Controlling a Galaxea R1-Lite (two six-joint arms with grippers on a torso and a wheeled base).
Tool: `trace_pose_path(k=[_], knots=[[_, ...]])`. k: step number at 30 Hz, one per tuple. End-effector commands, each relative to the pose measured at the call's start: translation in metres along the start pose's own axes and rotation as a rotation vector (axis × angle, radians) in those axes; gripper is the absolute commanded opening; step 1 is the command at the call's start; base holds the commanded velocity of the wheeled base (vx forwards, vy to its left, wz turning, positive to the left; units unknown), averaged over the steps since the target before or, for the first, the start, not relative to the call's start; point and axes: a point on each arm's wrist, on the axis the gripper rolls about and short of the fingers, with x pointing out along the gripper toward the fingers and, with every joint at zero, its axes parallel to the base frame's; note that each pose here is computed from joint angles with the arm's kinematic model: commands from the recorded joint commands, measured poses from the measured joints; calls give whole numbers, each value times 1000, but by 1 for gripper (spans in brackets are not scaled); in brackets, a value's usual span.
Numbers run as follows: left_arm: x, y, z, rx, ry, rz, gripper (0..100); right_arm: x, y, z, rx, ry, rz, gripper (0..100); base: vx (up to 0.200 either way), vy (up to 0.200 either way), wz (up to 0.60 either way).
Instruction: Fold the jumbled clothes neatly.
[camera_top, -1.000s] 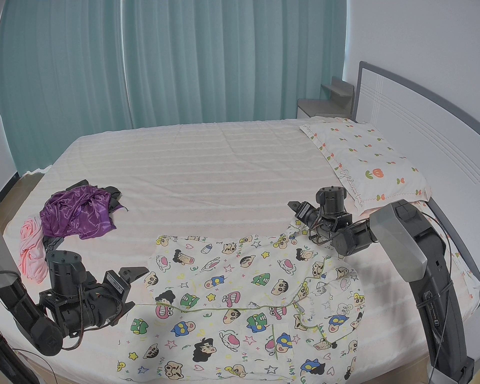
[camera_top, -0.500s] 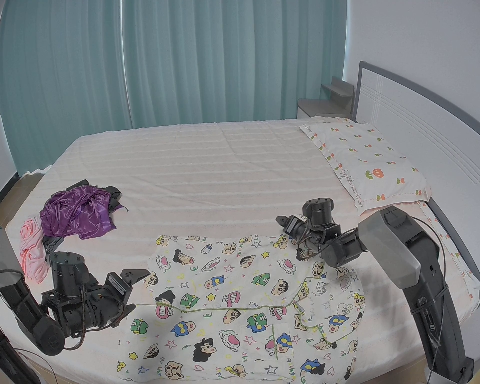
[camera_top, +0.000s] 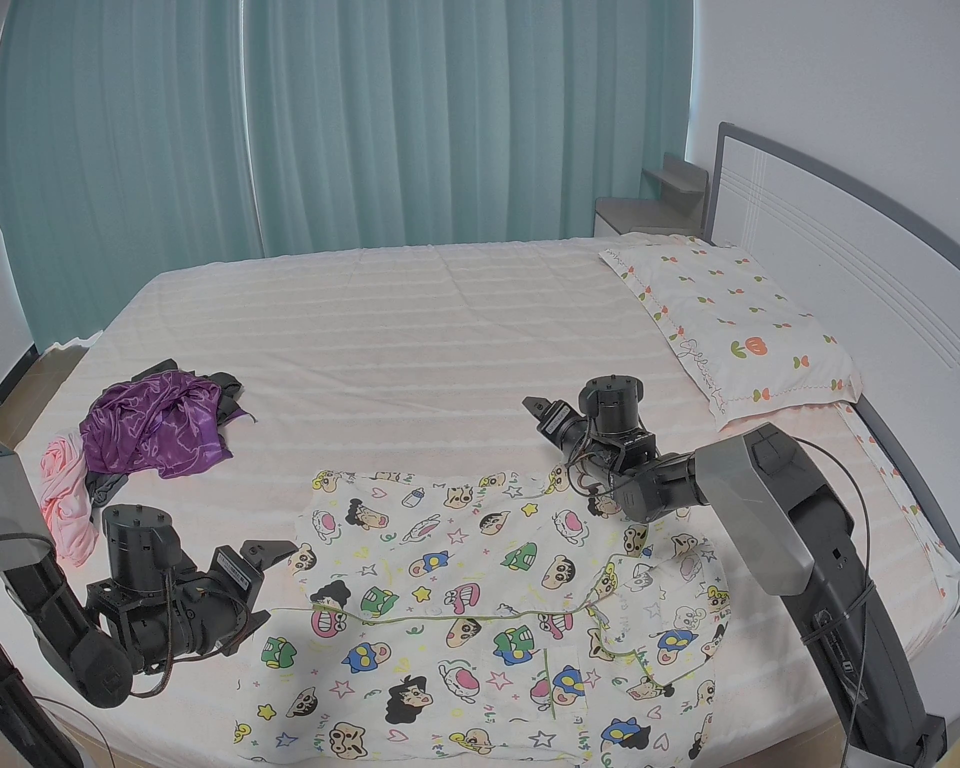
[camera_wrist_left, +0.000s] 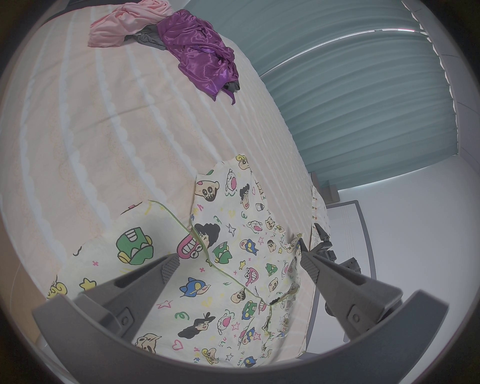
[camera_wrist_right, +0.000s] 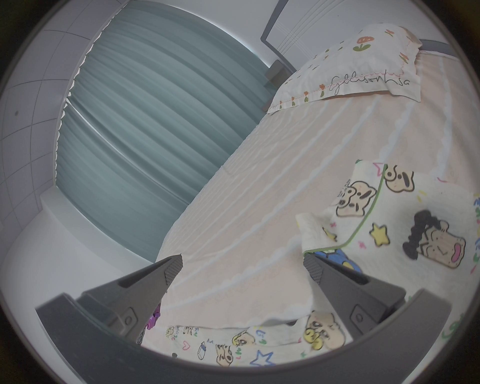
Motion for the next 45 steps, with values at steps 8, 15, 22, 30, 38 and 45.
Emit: trace_pose_path(k=[8, 15, 22, 30, 38, 45], knots=[[1, 1, 0, -2, 0, 6, 100, -1, -34, 54, 22, -96, -93, 100, 0, 0, 0], [1, 1, 0, -2, 0, 5, 100, -3, -44, 73, 24, -123, -116, 100, 0, 0, 0], [1, 1, 0, -2, 0, 6, 100, 0, -70, 76, -104, -115, -171, 100, 0, 0, 0], [1, 1, 0, -2, 1, 7, 100, 2, -99, 79, -174, -101, -229, 100, 0, 0, 0], [1, 1, 0, -2, 1, 7, 100, 1, -109, 61, -240, -45, -260, 100, 0, 0, 0], [1, 1, 0, -4, 1, 7, 100, 2, -109, 54, -247, -19, -256, 0, 0, 0, 0]])
